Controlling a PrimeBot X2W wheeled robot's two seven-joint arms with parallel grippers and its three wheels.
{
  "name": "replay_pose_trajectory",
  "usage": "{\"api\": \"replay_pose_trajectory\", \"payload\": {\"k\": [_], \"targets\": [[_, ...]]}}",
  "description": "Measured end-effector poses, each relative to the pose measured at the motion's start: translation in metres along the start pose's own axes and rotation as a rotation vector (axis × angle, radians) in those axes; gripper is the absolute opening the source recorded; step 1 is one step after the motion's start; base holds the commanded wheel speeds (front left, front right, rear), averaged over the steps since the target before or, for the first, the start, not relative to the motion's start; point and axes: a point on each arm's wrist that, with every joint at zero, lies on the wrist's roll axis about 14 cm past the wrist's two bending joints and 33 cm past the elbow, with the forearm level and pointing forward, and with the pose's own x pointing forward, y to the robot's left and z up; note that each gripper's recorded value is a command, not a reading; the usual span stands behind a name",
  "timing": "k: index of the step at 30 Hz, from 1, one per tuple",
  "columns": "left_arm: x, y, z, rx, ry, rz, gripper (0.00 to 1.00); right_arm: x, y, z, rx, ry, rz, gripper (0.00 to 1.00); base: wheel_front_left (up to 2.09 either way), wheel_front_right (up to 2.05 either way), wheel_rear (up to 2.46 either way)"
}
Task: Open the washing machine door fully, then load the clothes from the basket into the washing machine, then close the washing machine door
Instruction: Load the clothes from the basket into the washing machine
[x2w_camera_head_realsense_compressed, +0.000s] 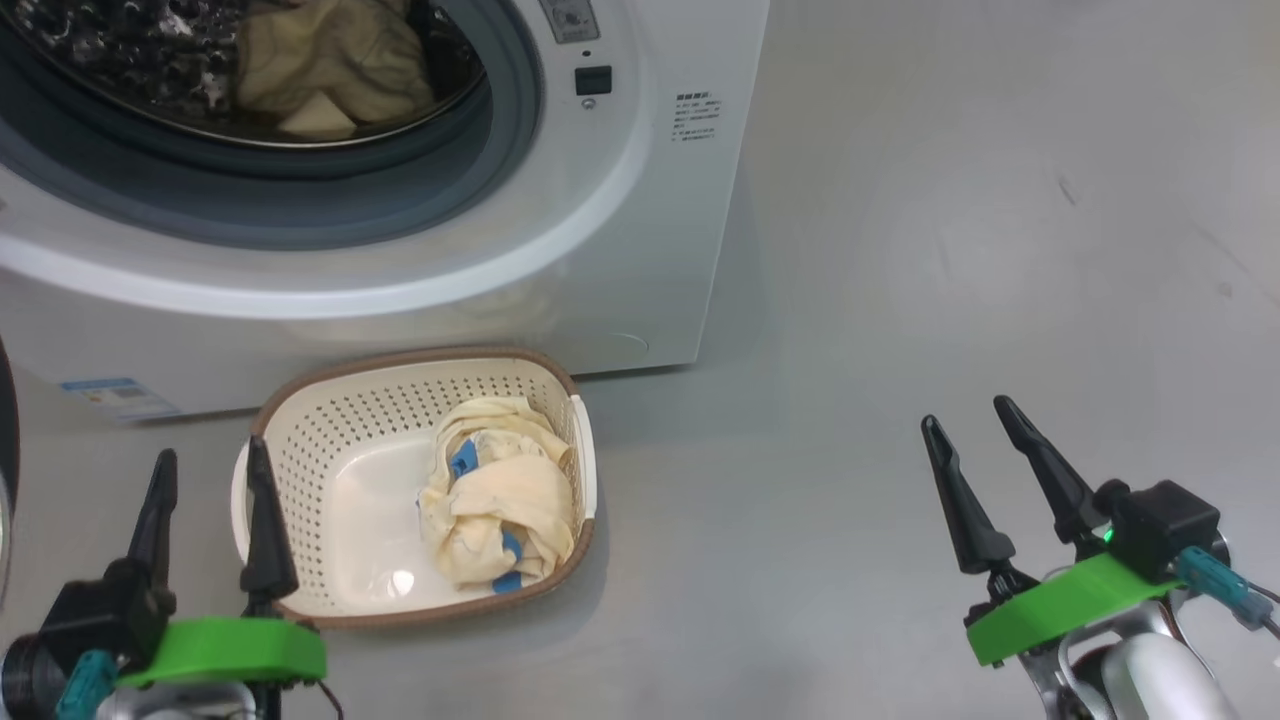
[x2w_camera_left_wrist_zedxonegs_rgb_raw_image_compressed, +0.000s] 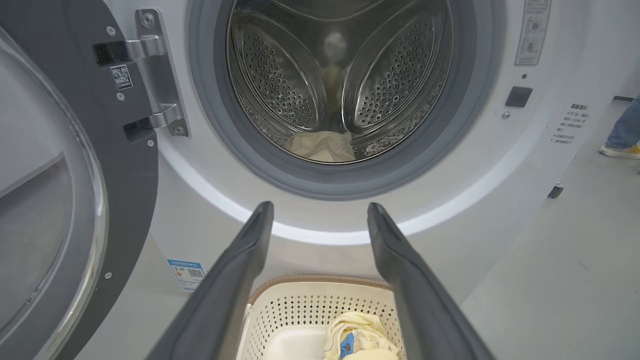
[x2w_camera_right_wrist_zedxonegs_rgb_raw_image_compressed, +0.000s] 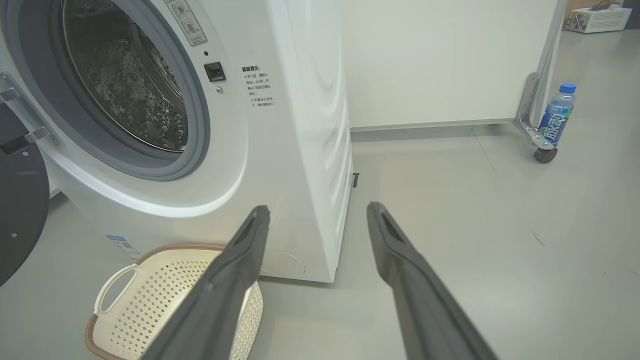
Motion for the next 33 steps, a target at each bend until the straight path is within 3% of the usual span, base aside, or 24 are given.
{"api": "replay_pose_trajectory", "payload": {"k": [7, 19, 25, 33], "targets": [[0.042, -0.017, -0.012, -0.012, 0.011, -0.066, 1.0, 0.022, -0.001, -0.013, 0.006, 0.029, 0.012, 1.0, 0.0, 0.0, 0.0], [0.12, -0.045, -0.074, -0.02, 0.121, -0.18, 1.0, 0.058, -0.018, -0.049, 0.005, 0.098, -0.007, 1.0, 0.0, 0.0, 0.0], [0.145, -0.058, -0.136, -0.038, 0.26, -0.224, 1.0, 0.068, -0.032, -0.077, 0.003, 0.158, -0.032, 1.0, 0.0, 0.0, 0.0], [0.138, -0.066, -0.233, -0.074, 0.521, -0.253, 1.0, 0.076, -0.045, -0.109, 0.0, 0.219, -0.055, 1.0, 0.0, 0.0, 0.0]]}}
